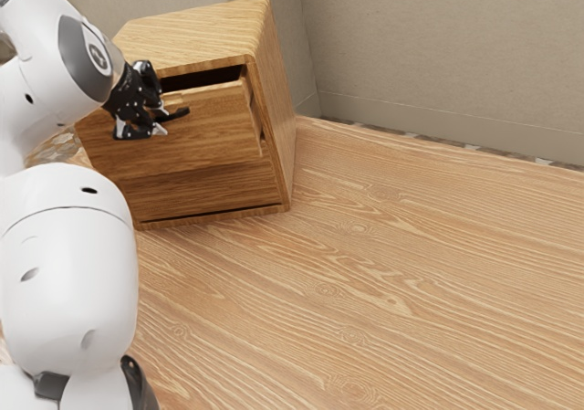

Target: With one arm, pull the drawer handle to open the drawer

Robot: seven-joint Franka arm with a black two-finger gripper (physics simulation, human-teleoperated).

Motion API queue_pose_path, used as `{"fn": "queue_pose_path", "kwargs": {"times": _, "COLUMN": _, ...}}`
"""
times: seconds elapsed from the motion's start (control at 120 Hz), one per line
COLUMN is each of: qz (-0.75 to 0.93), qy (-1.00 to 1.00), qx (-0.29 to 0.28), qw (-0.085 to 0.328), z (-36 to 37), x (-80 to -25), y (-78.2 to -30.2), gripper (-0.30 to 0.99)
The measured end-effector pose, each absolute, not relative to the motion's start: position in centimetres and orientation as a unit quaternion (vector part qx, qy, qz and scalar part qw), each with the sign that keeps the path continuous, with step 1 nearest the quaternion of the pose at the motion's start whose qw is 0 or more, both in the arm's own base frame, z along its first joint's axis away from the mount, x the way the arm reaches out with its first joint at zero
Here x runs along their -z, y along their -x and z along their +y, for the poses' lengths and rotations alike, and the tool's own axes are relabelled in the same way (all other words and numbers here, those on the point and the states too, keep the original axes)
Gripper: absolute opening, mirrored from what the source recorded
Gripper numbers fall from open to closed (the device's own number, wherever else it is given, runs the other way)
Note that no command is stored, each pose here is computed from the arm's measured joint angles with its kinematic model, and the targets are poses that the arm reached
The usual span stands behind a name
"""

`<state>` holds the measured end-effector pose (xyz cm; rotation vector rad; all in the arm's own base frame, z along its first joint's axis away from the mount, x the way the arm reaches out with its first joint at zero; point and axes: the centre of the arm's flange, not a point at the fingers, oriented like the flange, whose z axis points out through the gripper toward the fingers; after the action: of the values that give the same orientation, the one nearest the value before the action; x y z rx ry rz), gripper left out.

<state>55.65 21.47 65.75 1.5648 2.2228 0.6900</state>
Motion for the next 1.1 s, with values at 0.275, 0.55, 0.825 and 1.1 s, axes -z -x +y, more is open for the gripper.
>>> {"fn": "queue_pose_path", "kwargs": {"times": 0.275, "qz": 0.785, "qy": -0.542, "qx": -0.246, "qw": 0.171, "z": 21.0, "x": -66.1, "y": -54.3, "gripper": 0.08}}
{"fn": "queue_pose_path", "kwargs": {"times": 0.55, "qz": 0.783, "qy": -0.545, "qx": -0.247, "qw": 0.172, "z": 19.9, "x": -66.1, "y": -54.0, "gripper": 0.08}}
{"fn": "queue_pose_path", "kwargs": {"times": 0.825, "qz": 0.789, "qy": -0.535, "qx": -0.245, "qw": 0.176, "z": 19.9, "x": -65.9, "y": -52.5, "gripper": 0.08}}
{"fn": "queue_pose_path", "kwargs": {"times": 1.1, "qz": 0.791, "qy": -0.533, "qx": -0.247, "qw": 0.174, "z": 19.0, "x": -65.7, "y": -51.8, "gripper": 0.08}}
